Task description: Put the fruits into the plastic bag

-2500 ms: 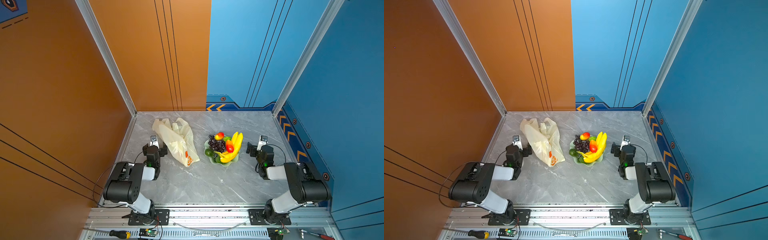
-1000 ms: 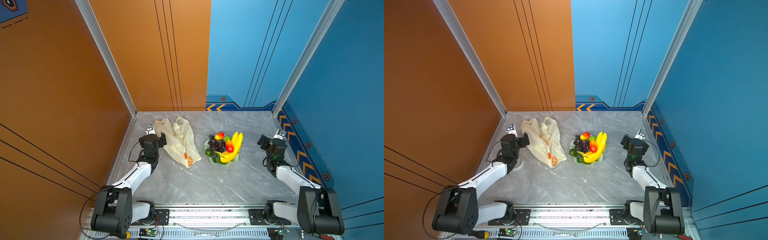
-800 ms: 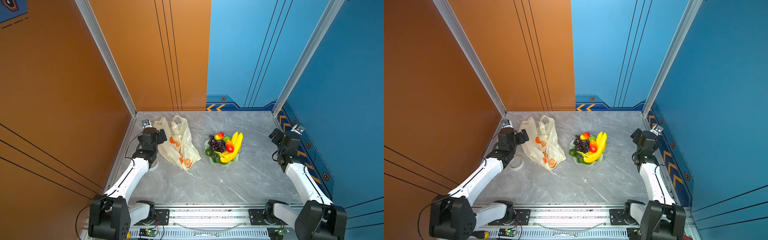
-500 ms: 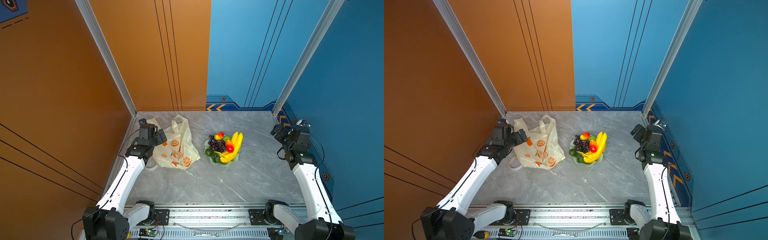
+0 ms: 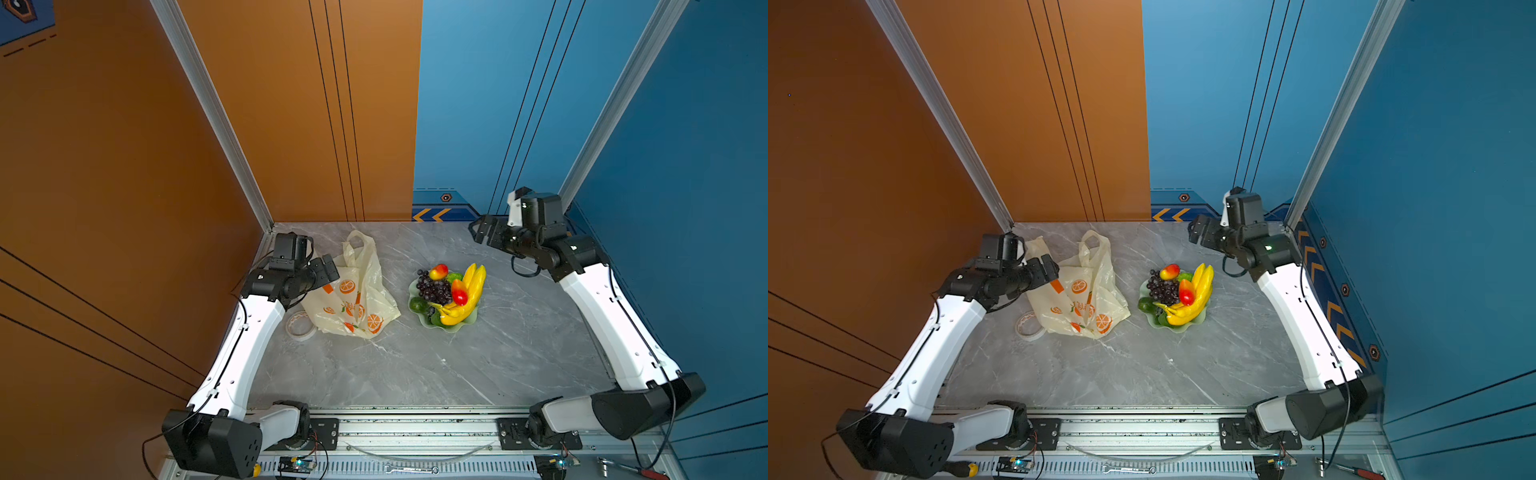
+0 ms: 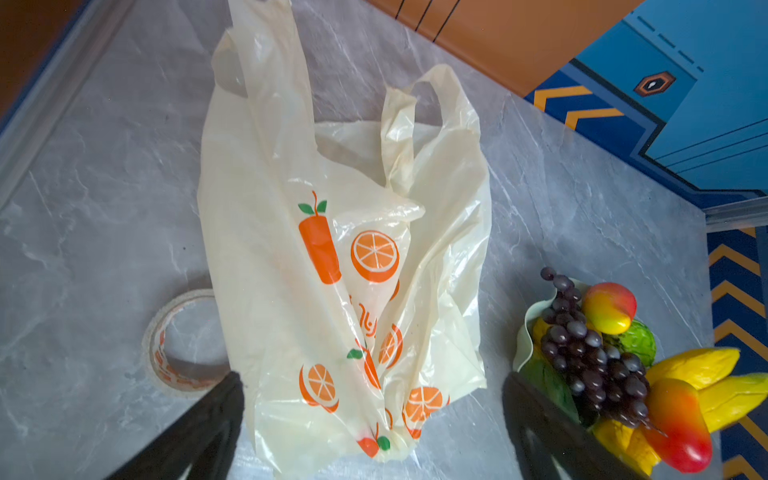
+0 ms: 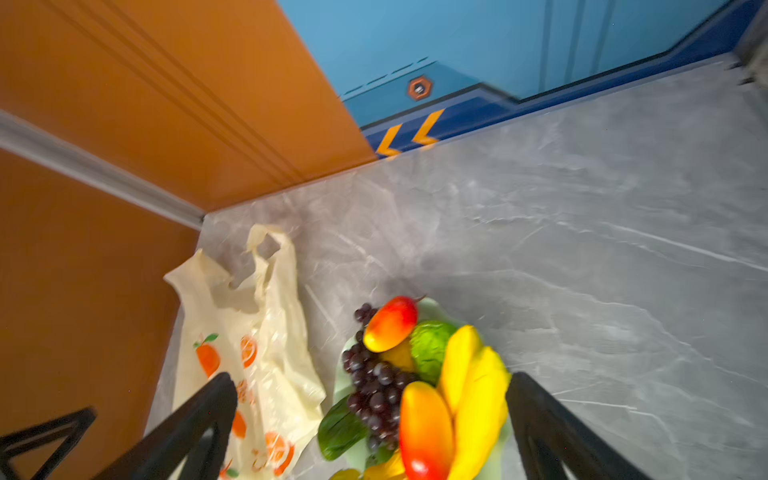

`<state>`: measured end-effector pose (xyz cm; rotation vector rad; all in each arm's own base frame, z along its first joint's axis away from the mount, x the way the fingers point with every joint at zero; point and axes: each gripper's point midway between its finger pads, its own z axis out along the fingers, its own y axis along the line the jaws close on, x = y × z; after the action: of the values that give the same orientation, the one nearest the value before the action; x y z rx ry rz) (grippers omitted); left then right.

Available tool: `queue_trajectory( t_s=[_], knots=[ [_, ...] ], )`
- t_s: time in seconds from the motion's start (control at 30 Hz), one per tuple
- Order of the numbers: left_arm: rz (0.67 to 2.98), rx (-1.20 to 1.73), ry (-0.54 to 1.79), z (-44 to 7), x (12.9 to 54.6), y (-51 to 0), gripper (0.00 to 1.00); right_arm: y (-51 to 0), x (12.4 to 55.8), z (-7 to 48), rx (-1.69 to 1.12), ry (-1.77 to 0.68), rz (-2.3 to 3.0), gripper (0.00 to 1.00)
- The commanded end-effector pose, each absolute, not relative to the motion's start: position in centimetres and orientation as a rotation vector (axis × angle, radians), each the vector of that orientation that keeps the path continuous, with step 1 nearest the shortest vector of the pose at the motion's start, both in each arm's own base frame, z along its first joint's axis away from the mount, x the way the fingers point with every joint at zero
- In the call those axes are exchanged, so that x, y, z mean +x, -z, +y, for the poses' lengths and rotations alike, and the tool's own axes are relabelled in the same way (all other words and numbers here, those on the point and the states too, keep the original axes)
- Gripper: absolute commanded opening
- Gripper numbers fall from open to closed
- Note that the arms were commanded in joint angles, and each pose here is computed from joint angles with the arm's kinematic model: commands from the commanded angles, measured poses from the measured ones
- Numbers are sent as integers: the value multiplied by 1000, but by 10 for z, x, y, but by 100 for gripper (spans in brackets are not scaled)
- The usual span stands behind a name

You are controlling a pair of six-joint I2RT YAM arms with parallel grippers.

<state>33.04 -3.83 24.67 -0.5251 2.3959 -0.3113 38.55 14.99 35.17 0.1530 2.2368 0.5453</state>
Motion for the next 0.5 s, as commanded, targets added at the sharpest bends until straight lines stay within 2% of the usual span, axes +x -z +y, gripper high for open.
queue_trajectory(
  t_s=[0.0,0.27,0.47],
  knots=[
    [2445,-607,357,-36,315,-246,98,-330,373,198,26,-610,2388,100],
    [2454,-712,410,-31,301,-232,98,-291,391,311,-202,-732,2493,100],
    [2435,-777,454,-31,285,-227,98,-252,404,357,-260,-733,2552,100]
  ],
)
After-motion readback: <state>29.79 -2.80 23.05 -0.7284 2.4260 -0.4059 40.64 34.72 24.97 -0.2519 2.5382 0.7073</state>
